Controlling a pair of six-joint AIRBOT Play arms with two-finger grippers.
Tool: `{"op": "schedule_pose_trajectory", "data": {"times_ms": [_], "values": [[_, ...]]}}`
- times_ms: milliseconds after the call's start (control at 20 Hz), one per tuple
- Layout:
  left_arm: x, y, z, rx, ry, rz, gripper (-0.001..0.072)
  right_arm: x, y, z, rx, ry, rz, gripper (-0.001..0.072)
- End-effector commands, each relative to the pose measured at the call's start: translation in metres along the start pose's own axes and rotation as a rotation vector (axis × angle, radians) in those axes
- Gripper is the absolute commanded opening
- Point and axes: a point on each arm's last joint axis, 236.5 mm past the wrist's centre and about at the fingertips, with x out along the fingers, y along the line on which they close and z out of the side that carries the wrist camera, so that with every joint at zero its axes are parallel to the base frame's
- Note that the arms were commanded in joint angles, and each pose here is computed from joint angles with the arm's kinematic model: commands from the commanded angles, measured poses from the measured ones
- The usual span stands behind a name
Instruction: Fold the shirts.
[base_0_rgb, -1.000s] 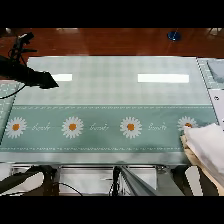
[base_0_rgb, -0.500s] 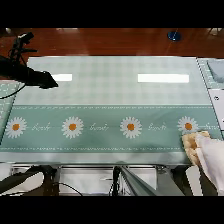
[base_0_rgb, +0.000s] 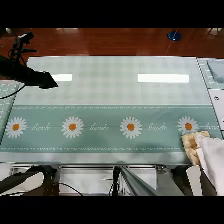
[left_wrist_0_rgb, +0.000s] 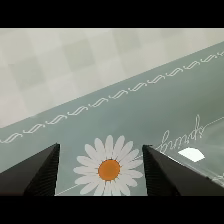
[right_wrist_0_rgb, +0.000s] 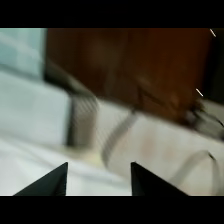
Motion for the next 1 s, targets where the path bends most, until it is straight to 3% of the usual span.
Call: {"op": "schedule_pose_trajectory", "data": {"times_ms": [0, 50, 100, 150, 200, 250, 300, 350, 400, 500, 550, 600, 800, 950], "values": [[0.0, 0.004, 0.009, -0.001, -0.036, 0.016, 0.0607, -0.167, 0.069, 0.215, 0.798, -0.722, 0.883, 0.0352], [0.0, 0.005, 0.013, 0.0, -0.056, 0.023, 0.0608, -0.228, 0.071, 0.259, 1.078, -0.81, 1.204, 0.0353], [0.0, 0.007, 0.02, 0.003, -0.083, 0.033, 0.0608, -0.271, 0.108, 0.274, 1.037, -0.775, 1.361, 0.0373], [0.0, 0.009, 0.029, 0.006, -0.117, 0.047, 0.0608, -0.319, 0.18, 0.267, 0.624, -0.786, 1.402, 0.0384], [0.001, 0.01, 0.038, 0.01, -0.151, 0.058, 0.0607, -0.359, 0.272, 0.22, 0.074, -0.755, 1.452, 0.0367], [0.003, 0.01, 0.045, 0.018, -0.176, 0.065, 0.0608, -0.374, 0.348, 0.148, -0.333, -0.604, 1.514, 0.0297], [0.008, 0.006, 0.051, 0.031, -0.186, 0.064, 0.0607, -0.364, 0.403, 0.07, -0.62, -0.371, 1.501, 0.0293], [0.017, -0.001, 0.054, 0.049, -0.181, 0.055, 0.0607, -0.33, 0.437, -0.016, -0.879, -0.108, 1.363, 0.0293], [0.03, -0.011, 0.053, 0.069, -0.154, 0.039, 0.0602, -0.284, 0.442, -0.084, -1.16, 0.044, 1.128, 0.0293], [0.061, -0.018, 0.038, 0.084, -0.045, 0.074, 0.06, -0.207, 0.412, -0.129, -1.543, 0.107, 0.546, 0.0294], [0.076, -0.014, 0.026, 0.1, 0.03, 0.13, 0.06, -0.192, 0.399, -0.122, -1.634, 0.043, 0.27, 0.0293], [0.088, -0.01, 0.013, 0.116, 0.105, 0.188, 0.0601, -0.197, 0.41, -0.124, -1.619, -0.047, 0.229, 0.0293], [0.109, -0.016, -0.008, 0.141, 0.224, 0.262, 0.0602, -0.233, 0.438, -0.142, -1.618, -0.238, 0.361, 0.0293], [0.111, -0.013, 0.013, 0.086, 0.129, 0.274, 0.0602, -0.279, 0.463, -0.137, -1.505, -0.379, 0.617, 0.0293]]}}
